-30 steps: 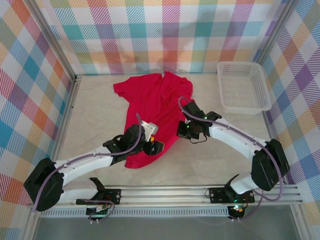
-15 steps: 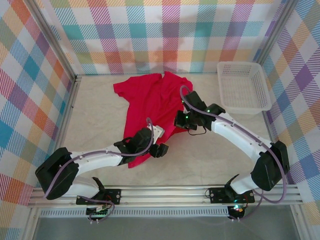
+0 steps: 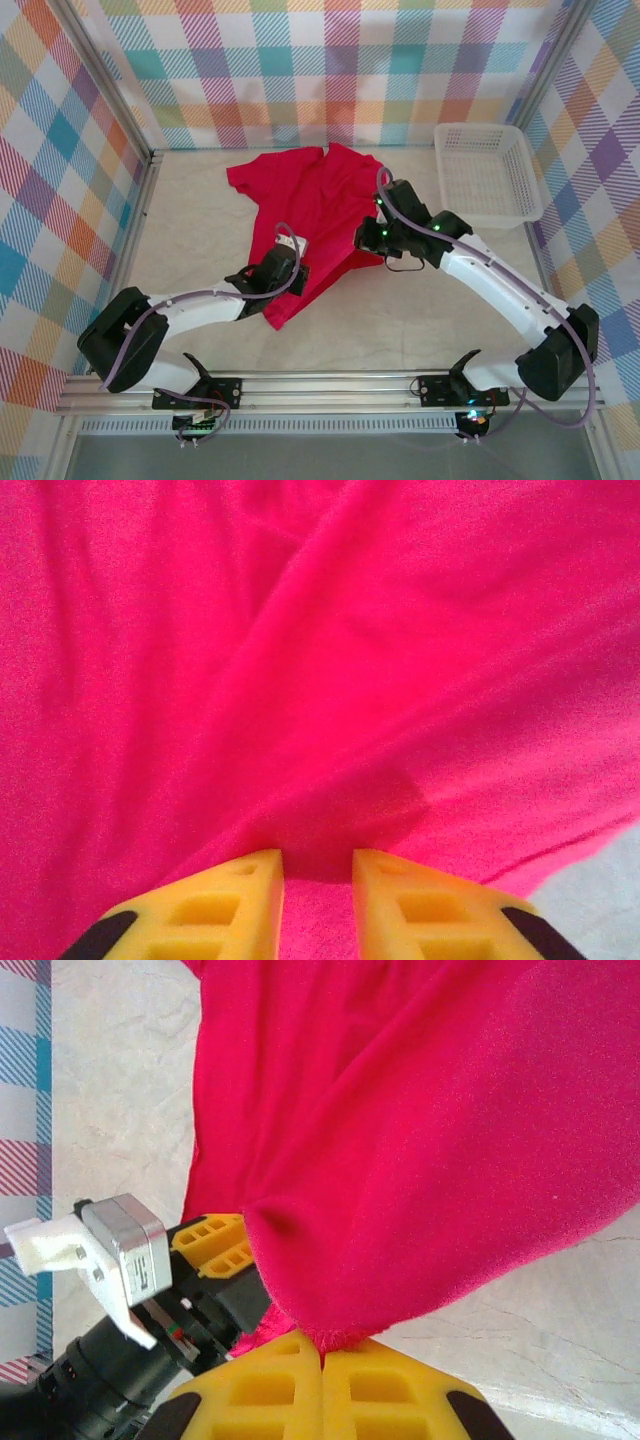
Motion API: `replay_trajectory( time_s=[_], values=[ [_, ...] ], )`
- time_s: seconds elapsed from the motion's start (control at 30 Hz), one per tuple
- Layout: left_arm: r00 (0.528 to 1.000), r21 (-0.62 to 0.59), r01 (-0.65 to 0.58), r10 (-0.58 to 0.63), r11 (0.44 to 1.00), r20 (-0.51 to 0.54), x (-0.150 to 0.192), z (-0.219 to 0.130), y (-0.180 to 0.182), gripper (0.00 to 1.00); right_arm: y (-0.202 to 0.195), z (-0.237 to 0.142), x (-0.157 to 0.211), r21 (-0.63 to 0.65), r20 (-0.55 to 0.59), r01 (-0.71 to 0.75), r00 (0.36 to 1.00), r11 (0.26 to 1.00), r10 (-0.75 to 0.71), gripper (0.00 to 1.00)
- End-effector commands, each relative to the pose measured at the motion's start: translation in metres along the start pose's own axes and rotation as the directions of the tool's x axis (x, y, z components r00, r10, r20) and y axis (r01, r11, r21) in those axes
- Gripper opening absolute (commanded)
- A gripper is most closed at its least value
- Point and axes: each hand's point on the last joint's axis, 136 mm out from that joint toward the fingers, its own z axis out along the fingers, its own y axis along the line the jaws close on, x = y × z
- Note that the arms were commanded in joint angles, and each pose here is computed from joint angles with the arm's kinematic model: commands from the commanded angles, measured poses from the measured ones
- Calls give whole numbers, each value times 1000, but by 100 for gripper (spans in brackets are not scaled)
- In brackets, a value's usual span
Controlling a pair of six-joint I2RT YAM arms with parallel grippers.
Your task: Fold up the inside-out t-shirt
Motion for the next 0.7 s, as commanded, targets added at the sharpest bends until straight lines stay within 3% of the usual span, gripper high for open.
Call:
replay_trajectory(
  time_s=[0.0,0.13,0.3,0.5,0.67],
  values=[
    [999,-11,49,-49,999,22,-13,-6,7,28,8,-20,-14,-27,59,-12,998,1000,14,0],
    [999,142,46,-49,989,22,-20,-14,-21,60,8,-10,-13,-27,38,-18,999,999,19,0],
    [983,192,40,-73,981,167,-35,-27,-46,76,5,1,-16,-22,27,-36,999,999,36,0],
    [928,55,0,-20,998,372,-51,-20,-61,81,7,7,-20,-30,24,-49,998,998,50,0],
    [912,-70,-50,74,996,404,-53,1,-65,82,8,6,-21,-41,18,-55,998,998,56,0]
  ],
)
